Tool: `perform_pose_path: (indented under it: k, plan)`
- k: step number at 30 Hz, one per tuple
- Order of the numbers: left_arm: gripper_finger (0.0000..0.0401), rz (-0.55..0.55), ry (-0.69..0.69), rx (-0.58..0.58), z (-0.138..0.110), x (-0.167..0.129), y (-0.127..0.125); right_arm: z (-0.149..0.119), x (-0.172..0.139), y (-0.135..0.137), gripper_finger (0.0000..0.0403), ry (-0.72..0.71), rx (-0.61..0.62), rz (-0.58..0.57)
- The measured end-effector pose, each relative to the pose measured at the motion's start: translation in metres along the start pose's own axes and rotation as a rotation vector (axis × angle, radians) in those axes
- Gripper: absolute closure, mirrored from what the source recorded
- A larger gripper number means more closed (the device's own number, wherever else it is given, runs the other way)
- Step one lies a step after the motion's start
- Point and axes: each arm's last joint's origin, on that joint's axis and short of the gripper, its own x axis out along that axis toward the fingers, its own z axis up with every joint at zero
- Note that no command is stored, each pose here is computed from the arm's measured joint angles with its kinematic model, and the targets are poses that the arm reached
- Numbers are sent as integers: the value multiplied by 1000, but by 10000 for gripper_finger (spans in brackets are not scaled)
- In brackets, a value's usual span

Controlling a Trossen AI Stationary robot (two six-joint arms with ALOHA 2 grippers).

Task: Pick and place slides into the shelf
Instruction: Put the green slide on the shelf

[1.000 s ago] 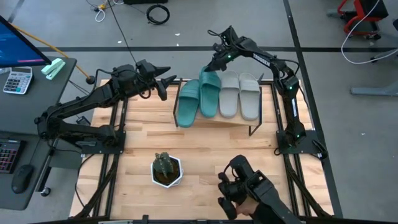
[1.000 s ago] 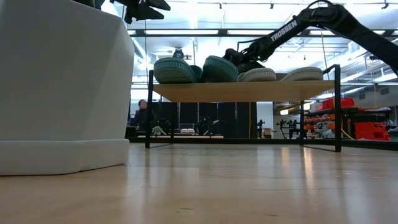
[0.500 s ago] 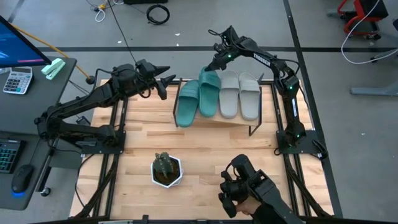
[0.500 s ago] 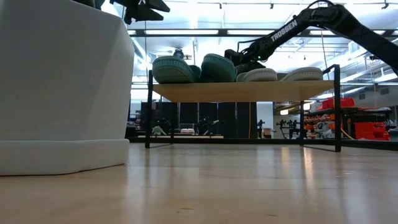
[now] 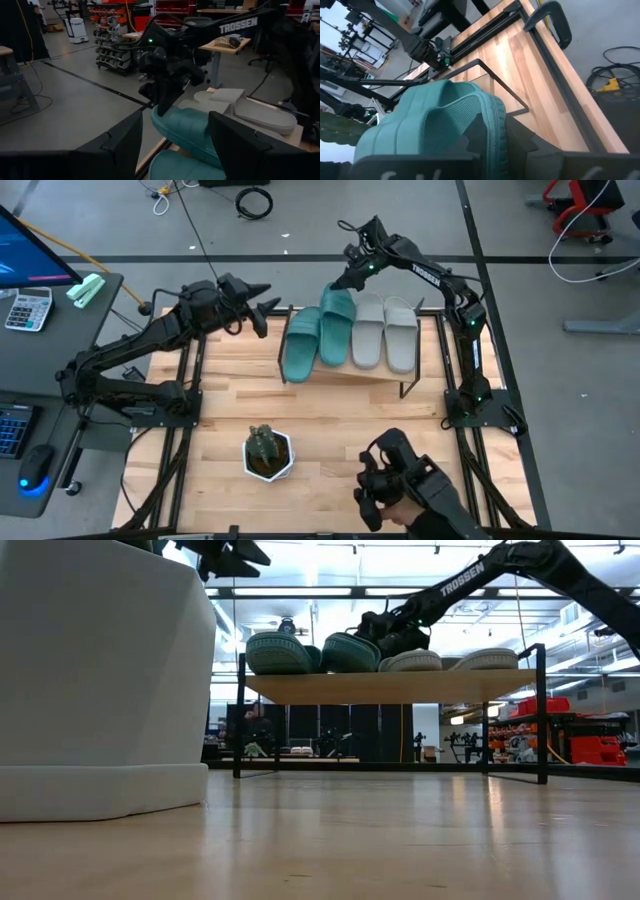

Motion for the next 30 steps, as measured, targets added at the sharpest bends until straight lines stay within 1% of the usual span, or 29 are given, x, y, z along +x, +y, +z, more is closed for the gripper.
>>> perform_pose_path:
  k: [9,16,20,30]
  plan:
    - [170,12,3,2,0,0,3,0,0,-1,359,8,-17,-74]
    - [170,12,4,1,0,0,3,0,0,-1,359,9,-45,-75]
    - [170,12,4,2,0,0,3,0,1,0,359,10,-45,-44]
    - [170,12,4,0,0,0,3,1,0,4,359,5,-46,-18]
